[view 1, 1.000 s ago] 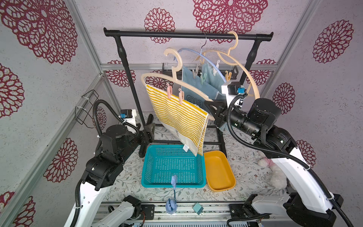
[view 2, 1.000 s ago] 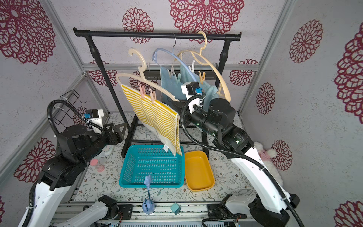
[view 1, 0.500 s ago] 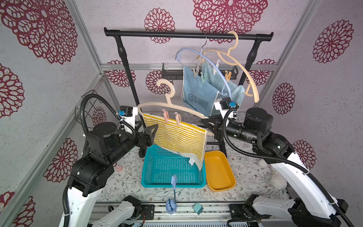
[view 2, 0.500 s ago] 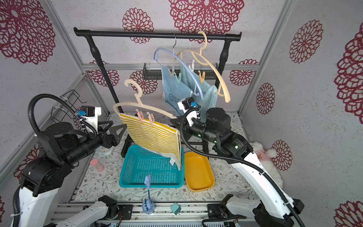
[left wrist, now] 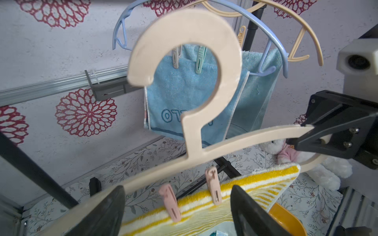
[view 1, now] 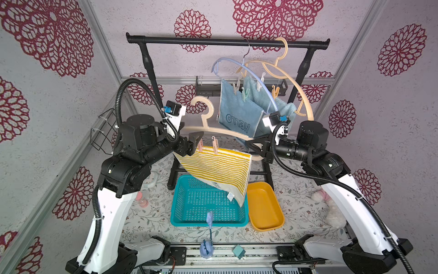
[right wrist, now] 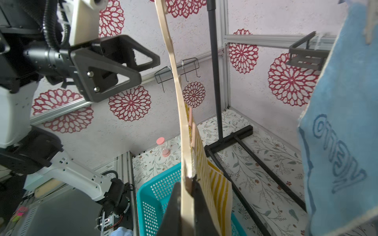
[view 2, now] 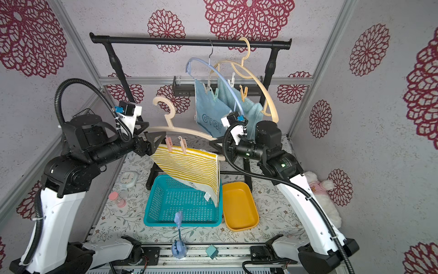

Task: Remove the clothespins securing towels to the hanger
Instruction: Pick up the hanger from the clothesline.

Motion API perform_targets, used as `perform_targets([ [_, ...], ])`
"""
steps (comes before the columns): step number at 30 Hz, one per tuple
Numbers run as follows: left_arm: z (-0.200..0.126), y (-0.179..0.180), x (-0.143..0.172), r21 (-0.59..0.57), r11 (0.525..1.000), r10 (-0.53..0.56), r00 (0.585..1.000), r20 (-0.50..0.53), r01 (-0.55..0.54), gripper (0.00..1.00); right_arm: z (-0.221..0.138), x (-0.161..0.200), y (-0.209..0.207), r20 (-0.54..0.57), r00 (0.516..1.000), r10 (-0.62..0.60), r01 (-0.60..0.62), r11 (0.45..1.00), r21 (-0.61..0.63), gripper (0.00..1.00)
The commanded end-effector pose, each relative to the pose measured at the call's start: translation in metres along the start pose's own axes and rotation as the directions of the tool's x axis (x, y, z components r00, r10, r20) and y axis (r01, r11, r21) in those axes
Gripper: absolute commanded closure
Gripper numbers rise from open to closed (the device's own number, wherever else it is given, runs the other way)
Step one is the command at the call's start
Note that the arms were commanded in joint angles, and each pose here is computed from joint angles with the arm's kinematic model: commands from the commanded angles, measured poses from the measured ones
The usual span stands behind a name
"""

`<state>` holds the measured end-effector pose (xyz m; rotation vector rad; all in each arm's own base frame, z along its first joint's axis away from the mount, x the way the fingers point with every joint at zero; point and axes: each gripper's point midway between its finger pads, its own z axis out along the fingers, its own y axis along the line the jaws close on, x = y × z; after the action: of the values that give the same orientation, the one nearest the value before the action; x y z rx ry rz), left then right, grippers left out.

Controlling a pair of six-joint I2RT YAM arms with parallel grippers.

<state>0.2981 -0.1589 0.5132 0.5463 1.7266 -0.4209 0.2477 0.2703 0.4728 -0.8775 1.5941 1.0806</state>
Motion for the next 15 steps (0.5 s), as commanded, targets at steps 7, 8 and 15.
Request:
perform_targets([
  [7, -0.009, -0.005, -0.020, 0.070, 0.997, 0.019, 0.998, 0.056, -0.023, 0.18, -0.023, -0.048, 0.039, 0.116, 0.987, -0.114, 0.127, 0.986, -0.112, 1.00],
  [8, -0.012, -0.006, -0.022, 0.071, 0.997, 0.019, 0.998, 0.062, -0.023, 0.17, -0.025, -0.051, 0.041, 0.122, 0.985, -0.119, 0.133, 0.985, -0.108, 1.00],
  [15, -0.036, -0.015, -0.037, 0.090, 0.996, 0.015, 0.994, 0.106, -0.025, 0.17, -0.042, -0.078, 0.063, 0.173, 0.973, -0.155, 0.179, 0.975, -0.129, 1.00],
])
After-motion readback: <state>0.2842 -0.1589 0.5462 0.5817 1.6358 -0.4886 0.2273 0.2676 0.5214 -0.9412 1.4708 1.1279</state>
